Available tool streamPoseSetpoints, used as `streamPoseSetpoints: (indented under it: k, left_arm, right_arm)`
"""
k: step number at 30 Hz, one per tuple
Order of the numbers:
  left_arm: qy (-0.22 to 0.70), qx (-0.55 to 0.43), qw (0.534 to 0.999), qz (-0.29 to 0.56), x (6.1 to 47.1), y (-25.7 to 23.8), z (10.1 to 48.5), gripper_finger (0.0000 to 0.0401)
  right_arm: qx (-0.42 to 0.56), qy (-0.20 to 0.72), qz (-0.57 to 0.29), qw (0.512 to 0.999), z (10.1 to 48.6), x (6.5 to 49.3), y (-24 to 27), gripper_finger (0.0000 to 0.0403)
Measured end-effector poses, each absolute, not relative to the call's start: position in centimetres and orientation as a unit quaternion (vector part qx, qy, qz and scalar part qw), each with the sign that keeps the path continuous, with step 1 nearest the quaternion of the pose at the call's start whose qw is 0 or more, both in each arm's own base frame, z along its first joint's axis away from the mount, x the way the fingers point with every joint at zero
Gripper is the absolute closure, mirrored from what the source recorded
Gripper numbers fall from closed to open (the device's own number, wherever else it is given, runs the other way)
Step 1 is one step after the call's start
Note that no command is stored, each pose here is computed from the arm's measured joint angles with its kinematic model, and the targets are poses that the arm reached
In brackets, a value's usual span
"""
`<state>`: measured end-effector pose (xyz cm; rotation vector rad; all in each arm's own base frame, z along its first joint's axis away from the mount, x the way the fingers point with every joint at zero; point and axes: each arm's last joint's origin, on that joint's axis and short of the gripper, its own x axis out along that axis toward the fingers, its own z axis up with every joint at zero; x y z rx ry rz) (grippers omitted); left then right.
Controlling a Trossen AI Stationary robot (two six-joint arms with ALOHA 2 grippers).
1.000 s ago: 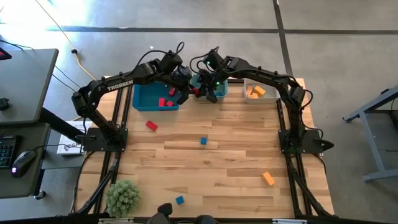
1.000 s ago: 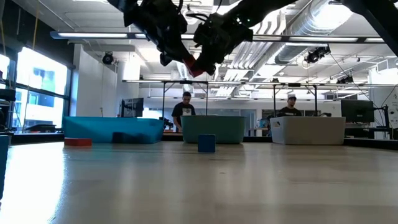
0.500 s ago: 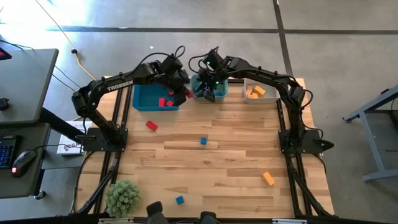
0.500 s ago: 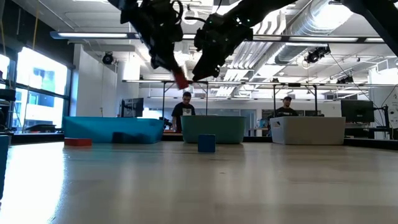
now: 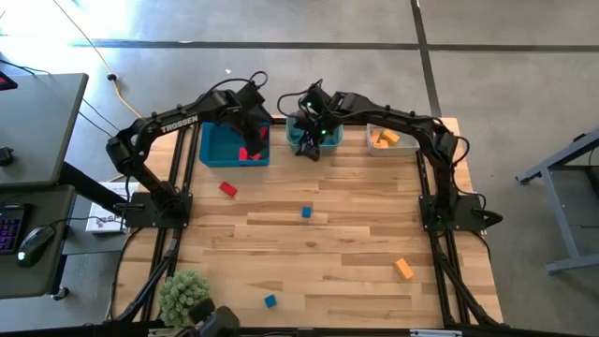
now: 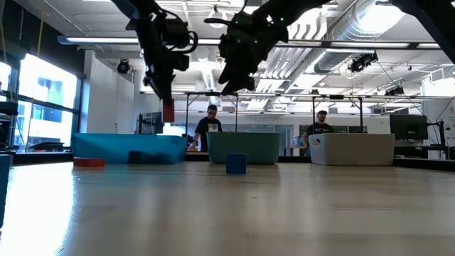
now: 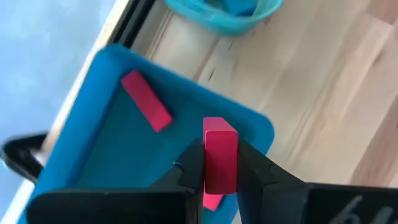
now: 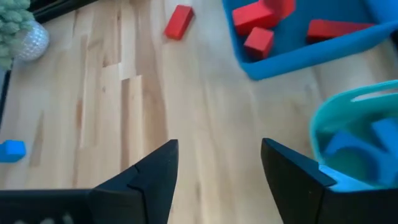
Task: Sort & place blocks by color
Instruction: Put the red block into the blue bin, then put the blue block into the green bin
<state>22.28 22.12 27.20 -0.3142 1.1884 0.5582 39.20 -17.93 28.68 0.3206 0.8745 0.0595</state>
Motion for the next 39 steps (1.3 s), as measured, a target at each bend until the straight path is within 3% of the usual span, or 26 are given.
streamPoseSetpoints:
  k: [5,18,39]
  left_arm:
    - [0.552,-0.191,0.761,0.284,21.4,22.5,26.1,0.0366]
    - [0.571,-0.216,0.737,0.292,20.7,23.5,24.1,0.0355]
    - [0.589,-0.214,0.728,0.277,21.0,23.8,23.0,0.0249]
  right_arm:
    - [0.168,0.436,0.020,0.884,28.6,40.1,-15.6,0.0187]
    - [0.253,0.474,-0.141,0.831,28.1,41.5,-9.9,0.0187]
    - [0.392,0.447,-0.299,0.747,27.7,42.0,-1.7,0.0188]
